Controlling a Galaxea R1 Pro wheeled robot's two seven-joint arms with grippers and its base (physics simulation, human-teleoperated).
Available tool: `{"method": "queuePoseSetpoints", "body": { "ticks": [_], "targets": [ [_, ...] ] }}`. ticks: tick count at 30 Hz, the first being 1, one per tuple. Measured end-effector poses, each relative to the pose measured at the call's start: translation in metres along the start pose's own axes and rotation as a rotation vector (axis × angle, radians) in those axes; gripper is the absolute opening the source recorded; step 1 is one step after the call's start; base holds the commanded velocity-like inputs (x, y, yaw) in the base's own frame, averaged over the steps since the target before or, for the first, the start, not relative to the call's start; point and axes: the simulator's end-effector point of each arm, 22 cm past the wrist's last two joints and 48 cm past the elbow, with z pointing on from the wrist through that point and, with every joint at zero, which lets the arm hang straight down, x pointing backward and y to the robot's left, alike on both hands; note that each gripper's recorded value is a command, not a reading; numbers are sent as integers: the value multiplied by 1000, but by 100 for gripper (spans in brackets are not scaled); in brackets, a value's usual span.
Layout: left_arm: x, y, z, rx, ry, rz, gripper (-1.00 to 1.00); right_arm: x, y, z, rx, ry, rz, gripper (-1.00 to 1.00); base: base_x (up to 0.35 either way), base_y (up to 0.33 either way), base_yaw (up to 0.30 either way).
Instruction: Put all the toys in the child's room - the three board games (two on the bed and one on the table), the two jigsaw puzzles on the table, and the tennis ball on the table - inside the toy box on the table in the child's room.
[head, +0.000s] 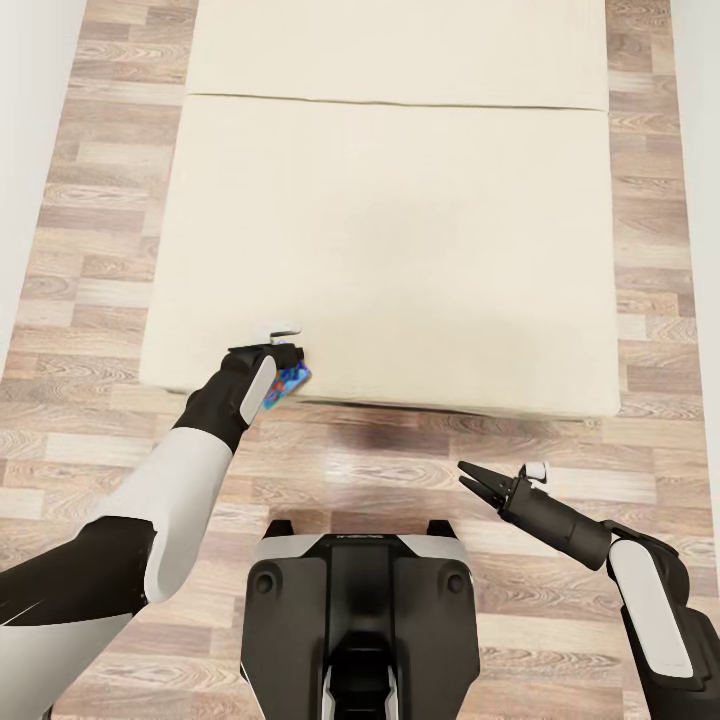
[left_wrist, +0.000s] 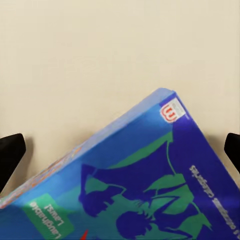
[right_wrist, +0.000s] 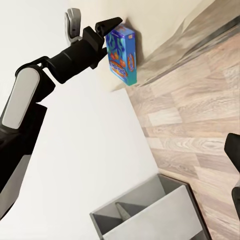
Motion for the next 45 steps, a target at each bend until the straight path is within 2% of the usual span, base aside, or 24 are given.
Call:
{"method": "queuePoseSetpoints", "body": {
  "ticks": [45],
  "targets": [
    [0, 0, 0, 1, 0, 0, 100, 0, 0, 0, 1, 1, 0, 100, -14, 0, 0]
  ]
}}
